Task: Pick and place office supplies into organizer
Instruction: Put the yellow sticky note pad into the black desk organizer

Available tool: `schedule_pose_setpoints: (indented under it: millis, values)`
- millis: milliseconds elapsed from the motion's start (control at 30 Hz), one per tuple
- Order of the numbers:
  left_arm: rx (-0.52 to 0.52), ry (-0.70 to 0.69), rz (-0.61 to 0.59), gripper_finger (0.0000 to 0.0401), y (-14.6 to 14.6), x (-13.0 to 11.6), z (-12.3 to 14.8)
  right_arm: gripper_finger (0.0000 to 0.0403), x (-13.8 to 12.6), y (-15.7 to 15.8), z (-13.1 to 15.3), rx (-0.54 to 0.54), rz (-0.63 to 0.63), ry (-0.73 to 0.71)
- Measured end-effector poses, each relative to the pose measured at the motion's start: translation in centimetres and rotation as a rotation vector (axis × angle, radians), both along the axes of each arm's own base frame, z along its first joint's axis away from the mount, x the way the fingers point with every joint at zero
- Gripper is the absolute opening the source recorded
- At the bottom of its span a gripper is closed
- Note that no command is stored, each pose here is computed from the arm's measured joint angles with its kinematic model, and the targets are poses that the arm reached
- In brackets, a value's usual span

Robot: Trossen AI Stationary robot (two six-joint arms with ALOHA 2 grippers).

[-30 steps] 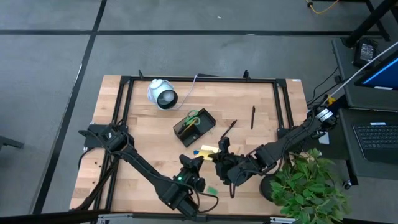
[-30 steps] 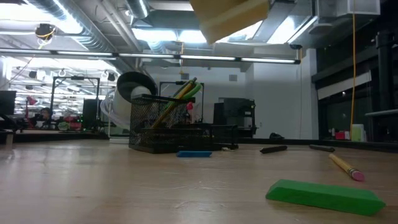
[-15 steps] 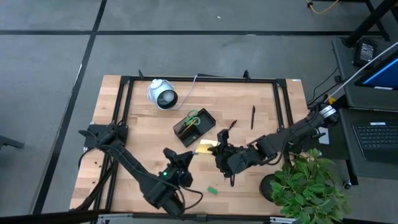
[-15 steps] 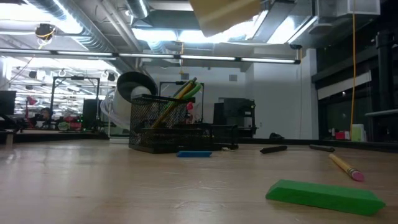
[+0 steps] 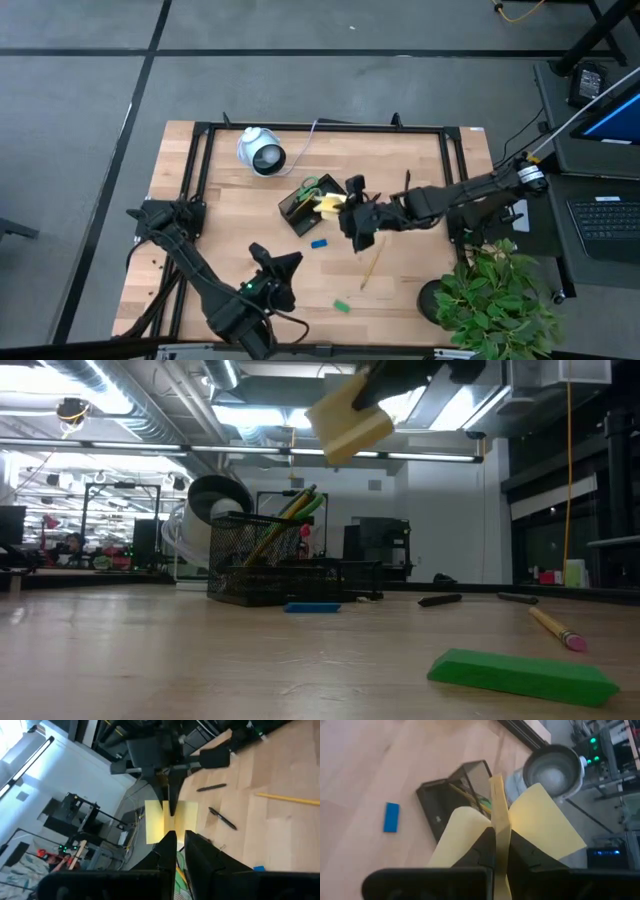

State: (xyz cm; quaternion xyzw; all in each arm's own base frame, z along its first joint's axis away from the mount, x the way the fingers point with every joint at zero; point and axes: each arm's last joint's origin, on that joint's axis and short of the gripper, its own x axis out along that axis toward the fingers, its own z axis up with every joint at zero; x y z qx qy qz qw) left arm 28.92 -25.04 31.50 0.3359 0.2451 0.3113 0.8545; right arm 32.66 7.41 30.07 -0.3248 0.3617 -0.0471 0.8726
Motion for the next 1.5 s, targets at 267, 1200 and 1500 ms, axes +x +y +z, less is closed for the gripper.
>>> schedule_pose_setpoints:
  millis: [267, 1200, 1500]
  values:
    - [-0.043, -0.057, 0.062, 0.0018, 3.3, -0.3, 2.4, 0.0022, -0.2, -1.0, 0.3, 0.005, -0.032, -0.001]
    - [-0.151, -0.459, 0.074, 0.0002, 9.6, -8.1, -6.5, 0.0022, -0.7, -5.7, 1.1, 0.055, -0.126, 0.022]
    - [-0.126, -0.358, 0.159, 0.0002, 9.6, -5.4, -8.7, 0.0022, -0.4, -7.3, 1.2, 0.068, -0.109, 0.014]
